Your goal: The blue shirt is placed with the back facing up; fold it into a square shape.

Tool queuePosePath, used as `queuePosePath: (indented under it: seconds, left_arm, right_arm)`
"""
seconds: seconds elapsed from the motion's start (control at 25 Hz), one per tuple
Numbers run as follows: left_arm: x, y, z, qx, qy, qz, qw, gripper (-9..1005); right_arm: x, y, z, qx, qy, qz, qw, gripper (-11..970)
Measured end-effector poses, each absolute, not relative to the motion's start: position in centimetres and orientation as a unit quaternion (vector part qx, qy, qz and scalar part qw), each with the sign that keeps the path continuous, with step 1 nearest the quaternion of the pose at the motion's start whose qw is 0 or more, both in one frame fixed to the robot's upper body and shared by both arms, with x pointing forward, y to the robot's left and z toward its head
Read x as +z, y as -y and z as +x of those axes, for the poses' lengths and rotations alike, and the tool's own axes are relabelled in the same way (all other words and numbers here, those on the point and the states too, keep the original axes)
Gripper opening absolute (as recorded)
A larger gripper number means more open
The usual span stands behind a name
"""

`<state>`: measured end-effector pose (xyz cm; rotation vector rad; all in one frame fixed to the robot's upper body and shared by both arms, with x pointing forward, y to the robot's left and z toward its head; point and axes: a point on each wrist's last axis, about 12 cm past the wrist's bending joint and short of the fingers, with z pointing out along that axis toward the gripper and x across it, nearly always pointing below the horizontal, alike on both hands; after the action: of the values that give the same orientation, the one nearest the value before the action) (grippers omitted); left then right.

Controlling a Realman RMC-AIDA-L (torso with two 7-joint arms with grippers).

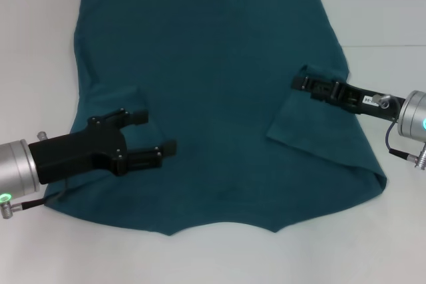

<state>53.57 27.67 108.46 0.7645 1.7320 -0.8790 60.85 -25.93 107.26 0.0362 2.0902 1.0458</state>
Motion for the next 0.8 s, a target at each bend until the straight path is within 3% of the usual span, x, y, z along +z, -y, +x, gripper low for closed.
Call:
queuePosePath:
  seconds: [0.36, 0.8]
  left_arm:
    - [108.3, -28.1, 53.3, -0.366, -0.722, 0.299, 0.505, 950]
    - [107.2, -31.7, 52.4, -0.339, -0.783, 0.179, 0.489, 950]
  right_arm:
    - [106.8, 26.3, 60.3, 0.401, -0.807, 0.005, 0.433, 886]
    - [106.9, 26.5, 59.9, 0.39, -0.798, -0.033, 0.459, 947]
